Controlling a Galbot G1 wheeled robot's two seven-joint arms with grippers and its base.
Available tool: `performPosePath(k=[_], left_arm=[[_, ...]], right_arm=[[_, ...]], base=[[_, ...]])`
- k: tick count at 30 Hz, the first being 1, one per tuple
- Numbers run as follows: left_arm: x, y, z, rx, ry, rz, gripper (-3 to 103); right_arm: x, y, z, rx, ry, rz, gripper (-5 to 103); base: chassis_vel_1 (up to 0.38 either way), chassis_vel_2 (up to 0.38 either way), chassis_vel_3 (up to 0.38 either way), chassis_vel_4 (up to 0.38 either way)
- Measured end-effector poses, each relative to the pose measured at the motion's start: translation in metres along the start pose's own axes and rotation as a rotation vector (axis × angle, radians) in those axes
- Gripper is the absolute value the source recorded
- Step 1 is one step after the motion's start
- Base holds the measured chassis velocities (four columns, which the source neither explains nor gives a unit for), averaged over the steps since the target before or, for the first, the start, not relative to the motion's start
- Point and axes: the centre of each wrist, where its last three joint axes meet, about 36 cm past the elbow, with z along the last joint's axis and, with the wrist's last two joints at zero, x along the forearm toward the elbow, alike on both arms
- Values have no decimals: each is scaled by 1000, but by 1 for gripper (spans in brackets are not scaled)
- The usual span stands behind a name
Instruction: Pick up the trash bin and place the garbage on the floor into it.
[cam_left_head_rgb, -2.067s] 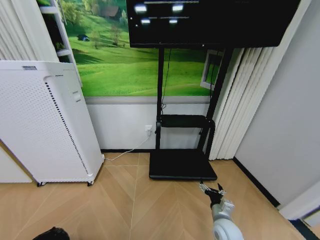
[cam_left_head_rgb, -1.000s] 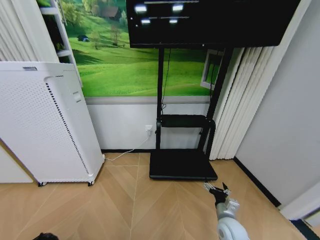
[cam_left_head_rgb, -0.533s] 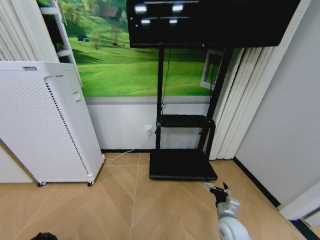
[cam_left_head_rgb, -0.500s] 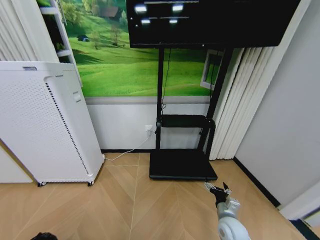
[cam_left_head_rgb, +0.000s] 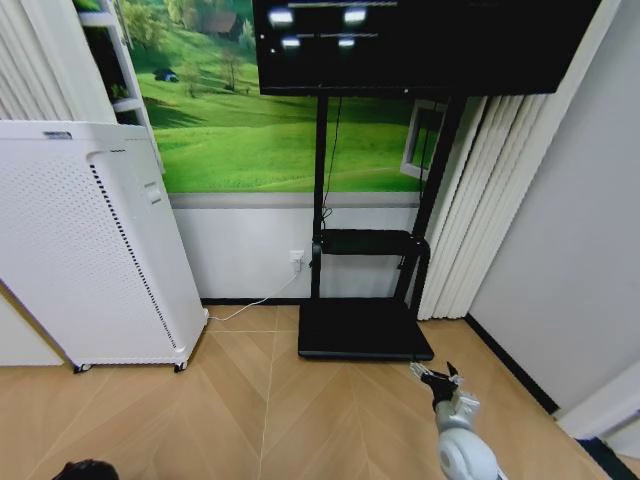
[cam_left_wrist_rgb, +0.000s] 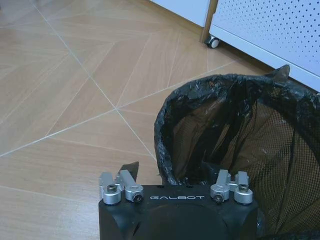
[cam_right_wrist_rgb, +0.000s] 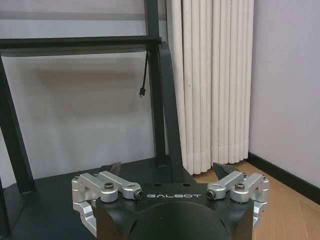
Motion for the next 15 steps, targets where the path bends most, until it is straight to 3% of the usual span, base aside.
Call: performPosePath(k=[5, 13, 15], left_arm=[[17, 5, -10, -19, -24, 7, 95], [45, -5, -26, -44, -63, 55, 100], [60, -17, -41, -56, -92, 89, 100]], right_arm=[[-18, -6, -1, 25, 8, 7, 100], [-26, -3, 10, 32, 35, 15, 100], [-26, -1, 13, 30, 45, 11, 100]], base=[[0, 0, 0, 0], [0, 0, 0, 0], [0, 0, 0, 0]])
